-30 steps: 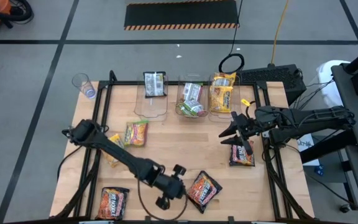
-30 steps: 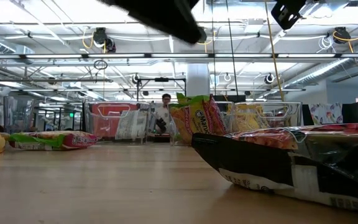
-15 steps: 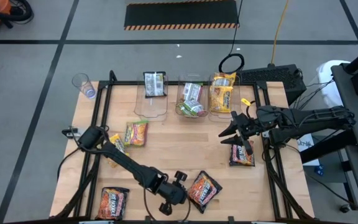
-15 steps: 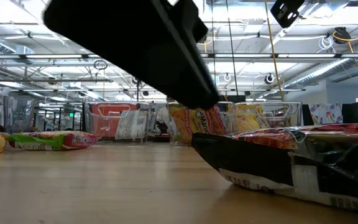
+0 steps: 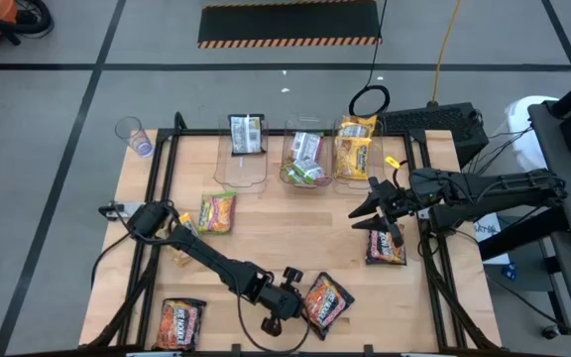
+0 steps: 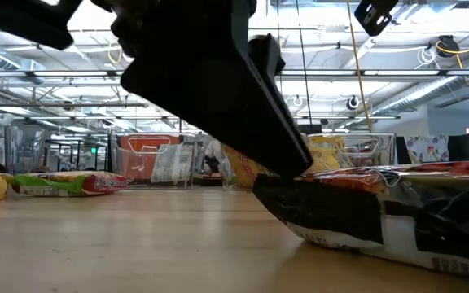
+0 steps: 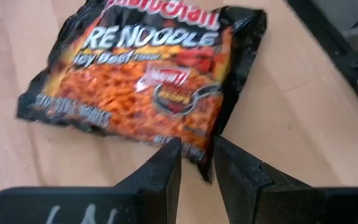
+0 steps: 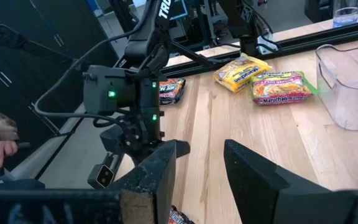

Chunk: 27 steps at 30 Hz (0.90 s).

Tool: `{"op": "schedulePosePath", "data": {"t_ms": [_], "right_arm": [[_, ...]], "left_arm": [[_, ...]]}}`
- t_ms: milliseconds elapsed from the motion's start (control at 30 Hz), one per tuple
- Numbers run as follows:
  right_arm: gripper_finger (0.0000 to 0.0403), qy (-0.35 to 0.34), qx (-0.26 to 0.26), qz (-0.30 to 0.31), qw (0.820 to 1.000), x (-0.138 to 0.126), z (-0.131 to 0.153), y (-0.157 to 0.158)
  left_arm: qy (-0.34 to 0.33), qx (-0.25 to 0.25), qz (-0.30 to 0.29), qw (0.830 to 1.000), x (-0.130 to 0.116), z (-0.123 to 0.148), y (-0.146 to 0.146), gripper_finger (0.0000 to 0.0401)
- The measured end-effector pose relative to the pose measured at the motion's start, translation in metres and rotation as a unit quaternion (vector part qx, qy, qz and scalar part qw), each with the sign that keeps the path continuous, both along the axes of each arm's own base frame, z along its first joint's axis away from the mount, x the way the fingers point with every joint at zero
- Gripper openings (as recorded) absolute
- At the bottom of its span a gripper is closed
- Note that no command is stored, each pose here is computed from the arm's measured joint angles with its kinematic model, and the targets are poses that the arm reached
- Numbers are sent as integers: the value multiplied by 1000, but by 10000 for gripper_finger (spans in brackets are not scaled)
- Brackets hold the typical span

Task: Sort Maruchan noodles
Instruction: Put the black noodle pack into the left transparent bin

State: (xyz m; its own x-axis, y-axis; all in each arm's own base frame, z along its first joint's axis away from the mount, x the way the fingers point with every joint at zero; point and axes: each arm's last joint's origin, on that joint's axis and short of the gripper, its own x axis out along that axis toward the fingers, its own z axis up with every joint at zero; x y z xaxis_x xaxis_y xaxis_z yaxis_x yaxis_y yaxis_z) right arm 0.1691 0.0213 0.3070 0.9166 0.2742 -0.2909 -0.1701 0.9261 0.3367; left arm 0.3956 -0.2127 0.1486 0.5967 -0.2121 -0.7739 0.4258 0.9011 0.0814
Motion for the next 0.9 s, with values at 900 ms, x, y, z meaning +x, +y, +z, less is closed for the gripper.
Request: {"op": "schedulePosePath", "data": {"t_ms": [900], "right_arm": [[130, -16, 0, 1, 1000, 1, 3, 0]], "left_arm": [[1, -91, 26, 996, -5, 15, -16, 99]]}}
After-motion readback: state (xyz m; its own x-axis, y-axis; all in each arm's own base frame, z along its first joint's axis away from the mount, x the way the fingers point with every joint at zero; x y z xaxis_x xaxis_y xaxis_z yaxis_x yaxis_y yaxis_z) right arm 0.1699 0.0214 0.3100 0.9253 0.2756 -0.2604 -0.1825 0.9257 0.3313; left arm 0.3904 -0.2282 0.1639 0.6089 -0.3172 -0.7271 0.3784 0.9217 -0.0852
